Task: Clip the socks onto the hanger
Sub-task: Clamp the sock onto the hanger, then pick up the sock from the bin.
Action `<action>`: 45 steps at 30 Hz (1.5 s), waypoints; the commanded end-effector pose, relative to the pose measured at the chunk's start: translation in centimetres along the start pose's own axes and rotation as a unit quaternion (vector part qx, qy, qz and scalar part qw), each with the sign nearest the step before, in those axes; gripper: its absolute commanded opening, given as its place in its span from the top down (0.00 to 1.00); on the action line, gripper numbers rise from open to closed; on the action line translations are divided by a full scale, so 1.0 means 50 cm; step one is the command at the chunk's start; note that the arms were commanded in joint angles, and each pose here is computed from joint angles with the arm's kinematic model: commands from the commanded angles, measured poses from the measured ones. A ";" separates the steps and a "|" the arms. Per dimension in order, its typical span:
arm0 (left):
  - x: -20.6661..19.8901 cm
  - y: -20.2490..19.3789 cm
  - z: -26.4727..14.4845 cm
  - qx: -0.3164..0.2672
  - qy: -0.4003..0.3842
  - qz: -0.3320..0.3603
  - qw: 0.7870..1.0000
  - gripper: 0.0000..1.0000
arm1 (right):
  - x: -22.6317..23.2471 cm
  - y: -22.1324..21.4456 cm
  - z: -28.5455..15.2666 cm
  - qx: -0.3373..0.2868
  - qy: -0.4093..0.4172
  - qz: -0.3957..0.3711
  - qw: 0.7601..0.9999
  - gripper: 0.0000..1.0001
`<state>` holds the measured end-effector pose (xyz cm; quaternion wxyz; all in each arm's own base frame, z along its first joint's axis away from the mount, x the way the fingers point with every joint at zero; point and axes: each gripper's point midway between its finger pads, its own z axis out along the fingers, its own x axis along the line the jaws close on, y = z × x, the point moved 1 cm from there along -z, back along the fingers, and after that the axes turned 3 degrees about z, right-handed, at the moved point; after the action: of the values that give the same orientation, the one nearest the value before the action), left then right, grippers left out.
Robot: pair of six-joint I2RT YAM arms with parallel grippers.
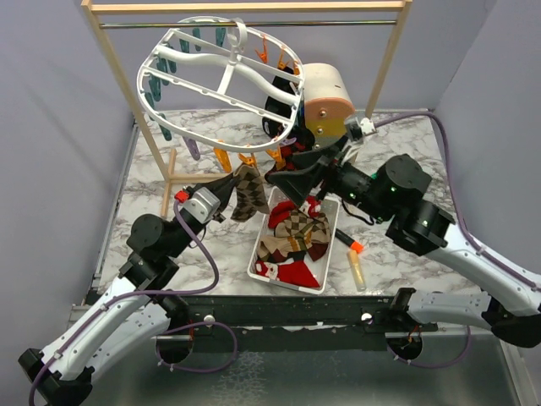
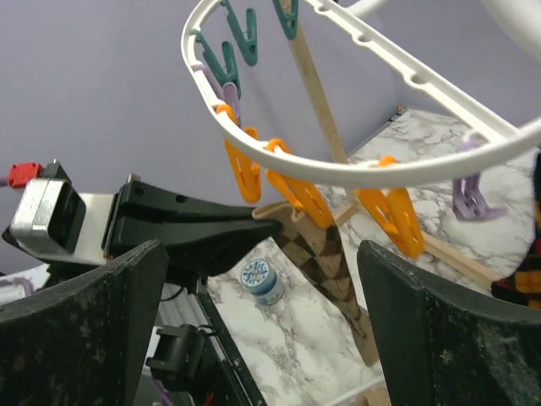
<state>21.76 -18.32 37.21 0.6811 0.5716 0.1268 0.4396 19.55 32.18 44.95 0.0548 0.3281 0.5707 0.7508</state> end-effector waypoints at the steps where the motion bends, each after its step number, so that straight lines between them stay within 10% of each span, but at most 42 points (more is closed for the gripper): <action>1: 0.017 0.021 0.002 -0.008 0.019 -0.001 1.000 0.85 | -0.066 -0.041 -0.070 0.018 -0.066 -0.033 0.997 0.00; 18: 0.028 -0.053 -0.058 0.039 0.083 -0.064 0.994 0.36 | -0.228 -0.228 -0.149 0.073 -0.198 -0.049 0.976 0.00; 25: 0.030 -0.078 -0.090 0.058 0.109 -0.103 0.987 0.01 | -0.237 -0.276 -0.134 0.084 -0.185 -0.042 0.978 0.00; 45: 0.036 -0.192 -0.127 0.177 0.227 -0.258 0.922 0.01 | -0.361 -0.379 -0.151 0.147 -0.298 0.063 0.941 0.00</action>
<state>22.73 -12.54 26.76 0.6124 0.5349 0.4643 0.3512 23.32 25.78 21.17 0.1614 0.5154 0.6337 0.5539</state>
